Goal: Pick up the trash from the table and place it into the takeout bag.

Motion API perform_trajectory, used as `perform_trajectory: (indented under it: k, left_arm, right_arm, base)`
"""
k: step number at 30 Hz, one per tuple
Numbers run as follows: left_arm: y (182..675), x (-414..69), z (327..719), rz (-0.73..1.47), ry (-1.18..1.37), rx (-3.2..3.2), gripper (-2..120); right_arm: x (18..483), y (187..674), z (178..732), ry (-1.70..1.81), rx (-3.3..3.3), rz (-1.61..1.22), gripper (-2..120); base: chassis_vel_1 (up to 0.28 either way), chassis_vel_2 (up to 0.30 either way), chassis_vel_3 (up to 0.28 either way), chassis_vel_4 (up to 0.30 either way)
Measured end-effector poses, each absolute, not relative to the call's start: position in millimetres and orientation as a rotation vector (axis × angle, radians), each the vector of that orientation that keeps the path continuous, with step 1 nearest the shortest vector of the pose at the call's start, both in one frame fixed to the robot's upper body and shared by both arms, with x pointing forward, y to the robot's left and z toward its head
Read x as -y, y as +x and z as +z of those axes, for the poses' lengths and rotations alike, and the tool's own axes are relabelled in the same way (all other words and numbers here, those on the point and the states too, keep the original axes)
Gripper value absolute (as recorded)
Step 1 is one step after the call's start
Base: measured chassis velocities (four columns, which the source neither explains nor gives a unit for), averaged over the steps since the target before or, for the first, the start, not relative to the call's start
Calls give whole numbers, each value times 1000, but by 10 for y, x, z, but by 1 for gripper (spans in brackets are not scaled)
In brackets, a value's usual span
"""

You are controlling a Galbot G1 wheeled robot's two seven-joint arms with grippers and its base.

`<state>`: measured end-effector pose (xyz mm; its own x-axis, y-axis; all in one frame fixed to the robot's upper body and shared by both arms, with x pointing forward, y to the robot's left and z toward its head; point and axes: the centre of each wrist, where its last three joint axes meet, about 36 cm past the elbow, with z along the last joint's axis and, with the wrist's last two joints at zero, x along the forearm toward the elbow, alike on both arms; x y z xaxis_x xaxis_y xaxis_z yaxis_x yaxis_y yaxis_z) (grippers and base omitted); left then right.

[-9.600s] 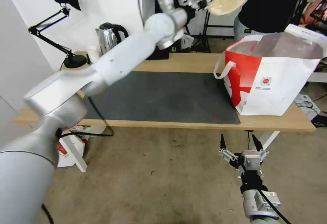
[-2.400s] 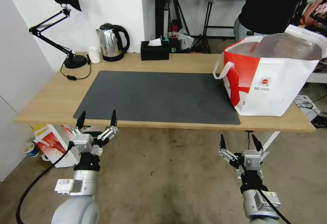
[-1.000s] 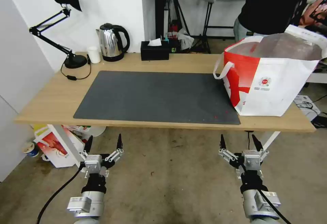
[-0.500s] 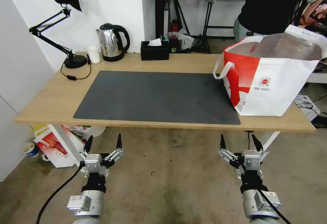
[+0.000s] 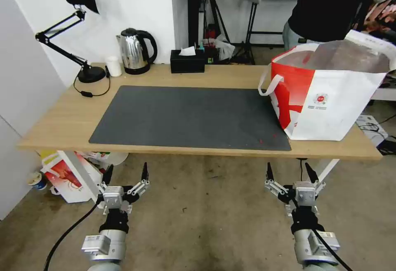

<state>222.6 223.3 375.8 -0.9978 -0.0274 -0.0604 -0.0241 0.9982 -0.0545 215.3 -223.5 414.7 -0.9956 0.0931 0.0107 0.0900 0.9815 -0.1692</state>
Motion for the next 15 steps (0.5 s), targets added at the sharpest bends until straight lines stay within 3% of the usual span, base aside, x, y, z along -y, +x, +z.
perform_trajectory:
  k: [15]
  left_arm:
    - [2225,-2232,3758,-83,-40,-3079,100]
  right_arm:
    - [2235,2153,4147,-144,3109,264,100]
  base:
    - [0,0,0,0]
